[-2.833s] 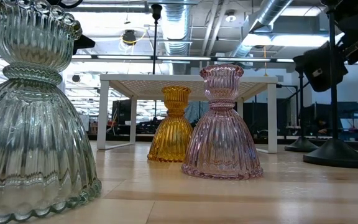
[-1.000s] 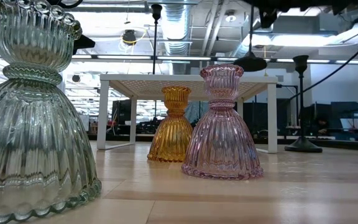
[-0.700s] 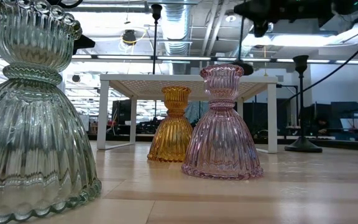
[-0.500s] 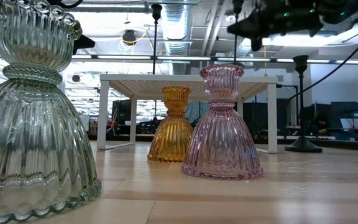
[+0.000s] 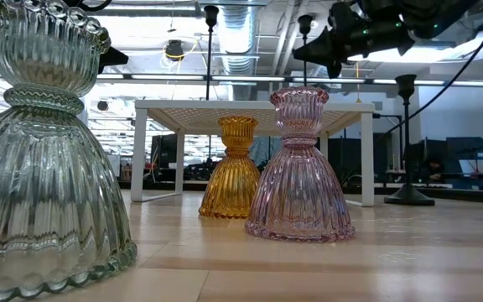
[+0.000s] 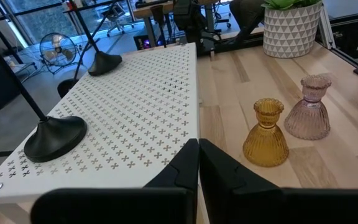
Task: Pick & Place candle stick holders
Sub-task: Put the black candle holder on the shelf
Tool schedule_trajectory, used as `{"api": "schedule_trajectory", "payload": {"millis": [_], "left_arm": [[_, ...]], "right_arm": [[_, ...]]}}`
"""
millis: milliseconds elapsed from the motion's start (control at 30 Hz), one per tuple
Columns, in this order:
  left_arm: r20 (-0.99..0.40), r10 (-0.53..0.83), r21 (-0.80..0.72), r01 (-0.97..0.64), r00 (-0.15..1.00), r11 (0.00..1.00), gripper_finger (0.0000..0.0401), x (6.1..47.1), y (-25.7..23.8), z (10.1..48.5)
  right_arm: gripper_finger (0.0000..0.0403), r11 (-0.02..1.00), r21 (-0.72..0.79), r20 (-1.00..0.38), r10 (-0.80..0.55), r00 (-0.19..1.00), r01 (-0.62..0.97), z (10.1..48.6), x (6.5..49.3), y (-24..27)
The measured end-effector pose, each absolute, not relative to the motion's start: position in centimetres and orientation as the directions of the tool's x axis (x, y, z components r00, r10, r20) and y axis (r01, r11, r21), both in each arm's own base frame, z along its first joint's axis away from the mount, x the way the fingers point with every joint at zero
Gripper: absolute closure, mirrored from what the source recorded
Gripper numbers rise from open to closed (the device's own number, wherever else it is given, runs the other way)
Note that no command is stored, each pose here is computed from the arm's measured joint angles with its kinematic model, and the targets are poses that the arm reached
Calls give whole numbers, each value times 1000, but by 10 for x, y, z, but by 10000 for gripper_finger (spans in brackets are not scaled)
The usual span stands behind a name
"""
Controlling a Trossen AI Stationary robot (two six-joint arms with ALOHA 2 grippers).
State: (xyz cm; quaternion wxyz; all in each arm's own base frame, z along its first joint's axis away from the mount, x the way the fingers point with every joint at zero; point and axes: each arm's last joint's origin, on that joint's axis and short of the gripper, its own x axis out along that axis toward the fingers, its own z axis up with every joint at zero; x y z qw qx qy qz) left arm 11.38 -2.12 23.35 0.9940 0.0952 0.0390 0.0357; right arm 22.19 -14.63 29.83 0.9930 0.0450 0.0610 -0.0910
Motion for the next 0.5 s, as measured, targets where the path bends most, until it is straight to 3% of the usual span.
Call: {"api": "schedule_trajectory", "payload": {"millis": [500], "left_arm": [[-73, 79, 193, -64, 994, 979, 389, 114, -21, 233]], "right_arm": [[403, 977, 65, -166, -190, 968, 203, 299, 215, -146]]}}
